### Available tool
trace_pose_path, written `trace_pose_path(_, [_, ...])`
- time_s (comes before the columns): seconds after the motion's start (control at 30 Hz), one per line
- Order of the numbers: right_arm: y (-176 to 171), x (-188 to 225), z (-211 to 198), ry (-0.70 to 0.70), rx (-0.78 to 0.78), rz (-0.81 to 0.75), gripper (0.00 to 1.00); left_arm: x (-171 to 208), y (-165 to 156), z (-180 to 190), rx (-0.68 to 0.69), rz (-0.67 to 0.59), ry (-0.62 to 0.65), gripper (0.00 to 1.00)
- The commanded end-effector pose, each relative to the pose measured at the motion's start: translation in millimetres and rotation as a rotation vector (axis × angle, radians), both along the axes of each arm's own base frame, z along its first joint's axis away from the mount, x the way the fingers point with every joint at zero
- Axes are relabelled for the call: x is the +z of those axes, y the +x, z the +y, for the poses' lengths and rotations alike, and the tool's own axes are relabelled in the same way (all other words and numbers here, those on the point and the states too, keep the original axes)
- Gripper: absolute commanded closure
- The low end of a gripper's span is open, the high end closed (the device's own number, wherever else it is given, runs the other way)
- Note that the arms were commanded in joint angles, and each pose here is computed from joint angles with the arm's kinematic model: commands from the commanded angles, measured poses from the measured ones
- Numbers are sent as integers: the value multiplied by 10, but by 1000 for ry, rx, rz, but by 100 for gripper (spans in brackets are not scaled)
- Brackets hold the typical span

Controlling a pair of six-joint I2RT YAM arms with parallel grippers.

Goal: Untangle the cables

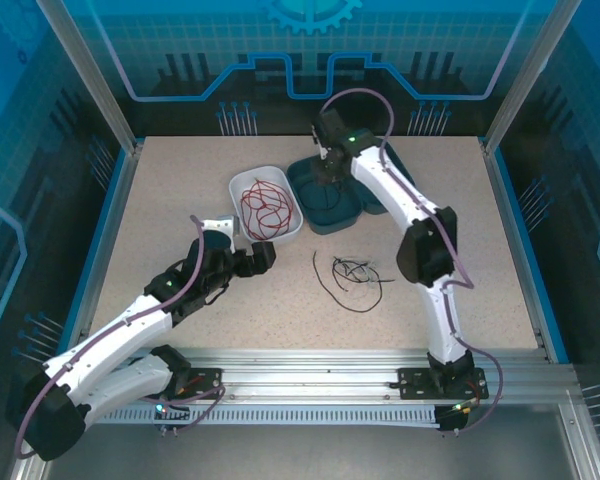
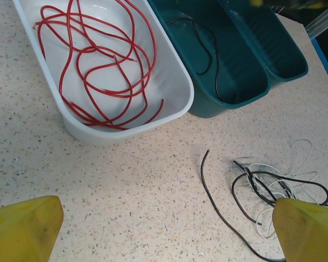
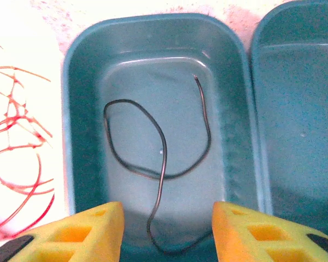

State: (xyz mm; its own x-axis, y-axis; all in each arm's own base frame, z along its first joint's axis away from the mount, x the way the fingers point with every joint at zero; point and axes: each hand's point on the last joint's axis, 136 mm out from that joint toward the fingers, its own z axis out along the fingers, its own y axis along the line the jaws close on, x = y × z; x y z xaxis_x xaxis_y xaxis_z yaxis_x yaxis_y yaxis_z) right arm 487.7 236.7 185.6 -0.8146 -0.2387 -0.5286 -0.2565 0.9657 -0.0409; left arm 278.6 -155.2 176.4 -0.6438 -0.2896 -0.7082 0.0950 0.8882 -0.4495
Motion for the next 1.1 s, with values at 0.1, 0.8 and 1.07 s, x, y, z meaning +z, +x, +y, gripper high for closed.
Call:
trace_pose_path(0.1, [-655,313,-259,30,-57,-20,53,136,-14,-97,-59,-31,-43,1])
trace_pose_path(0.8, [-2267,-113,-1761,136,-460,4,0,-158,-243,-2024,-810,-45,252,21])
trace_pose_path(1.07, [-2422,-92,-2090,160,-567,-65,0,-421,-136,-2309,-866,-4,307,31])
